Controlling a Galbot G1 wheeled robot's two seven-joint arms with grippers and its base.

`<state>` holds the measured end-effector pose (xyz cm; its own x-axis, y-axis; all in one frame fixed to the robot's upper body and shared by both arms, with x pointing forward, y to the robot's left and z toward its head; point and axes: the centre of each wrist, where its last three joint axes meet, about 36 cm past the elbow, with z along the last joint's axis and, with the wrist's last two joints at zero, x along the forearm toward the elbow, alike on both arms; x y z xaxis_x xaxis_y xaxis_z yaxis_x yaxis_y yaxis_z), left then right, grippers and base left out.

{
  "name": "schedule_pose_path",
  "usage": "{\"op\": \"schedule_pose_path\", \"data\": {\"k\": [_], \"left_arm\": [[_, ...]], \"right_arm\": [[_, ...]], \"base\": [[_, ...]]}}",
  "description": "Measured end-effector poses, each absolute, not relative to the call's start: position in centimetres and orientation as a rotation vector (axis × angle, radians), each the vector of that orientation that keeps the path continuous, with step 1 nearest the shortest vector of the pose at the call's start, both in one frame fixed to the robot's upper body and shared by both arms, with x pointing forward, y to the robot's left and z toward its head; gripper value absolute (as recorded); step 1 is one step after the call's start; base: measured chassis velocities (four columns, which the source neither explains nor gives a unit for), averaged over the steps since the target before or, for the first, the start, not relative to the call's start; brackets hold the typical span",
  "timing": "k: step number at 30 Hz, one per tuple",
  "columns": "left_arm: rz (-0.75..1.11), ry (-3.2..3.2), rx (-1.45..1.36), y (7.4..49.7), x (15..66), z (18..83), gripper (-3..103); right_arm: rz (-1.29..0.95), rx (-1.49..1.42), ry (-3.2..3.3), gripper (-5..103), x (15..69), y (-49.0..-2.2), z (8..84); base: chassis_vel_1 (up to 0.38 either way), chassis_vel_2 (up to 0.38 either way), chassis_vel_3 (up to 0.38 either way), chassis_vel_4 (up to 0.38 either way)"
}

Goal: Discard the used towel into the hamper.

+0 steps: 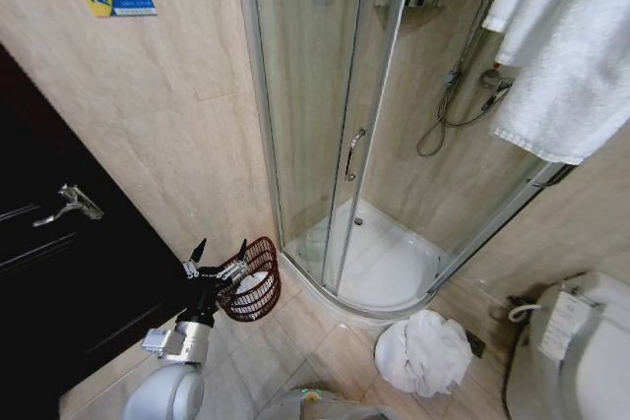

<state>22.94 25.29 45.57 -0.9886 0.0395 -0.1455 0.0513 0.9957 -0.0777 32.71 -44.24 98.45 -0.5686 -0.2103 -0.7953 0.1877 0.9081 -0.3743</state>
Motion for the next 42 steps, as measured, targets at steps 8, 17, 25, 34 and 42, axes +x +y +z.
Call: {"op": "schedule_pose_path", "data": {"k": [8, 17, 25, 34, 42], "left_arm": [[-0.122, 2.994, 0.068, 25.3, 22.9, 45.6, 100], [-0.122, 2.994, 0.068, 25.3, 22.9, 45.6, 100], [-0.122, 2.994, 0.068, 25.3, 22.9, 45.6, 100], [-0.122, 2.994, 0.068, 25.3, 22.9, 45.6, 100], [-0.122, 2.994, 0.068, 25.3, 22.9, 45.6, 100]], "right_arm": [[-0.526, 0.047, 2.145, 100, 33.9, -46.0, 100.9], [-0.336, -0.090, 2.268, 100, 34.7, -44.9, 99.0], [-0.257, -0.125, 2.310, 102, 34.8, -44.9, 98.1], [-0.188, -0.140, 2.350, 77, 35.0, -45.1, 97.8], [-0.150, -0.185, 2.373, 44, 35.3, -44.7, 97.0]], "base": [[0.000, 0.000, 0.000, 0.000], [0.000, 0.000, 0.000, 0.000], [0.000, 0.000, 0.000, 0.000], [0.000, 0.000, 0.000, 0.000], [0.000, 0.000, 0.000, 0.000]]}}
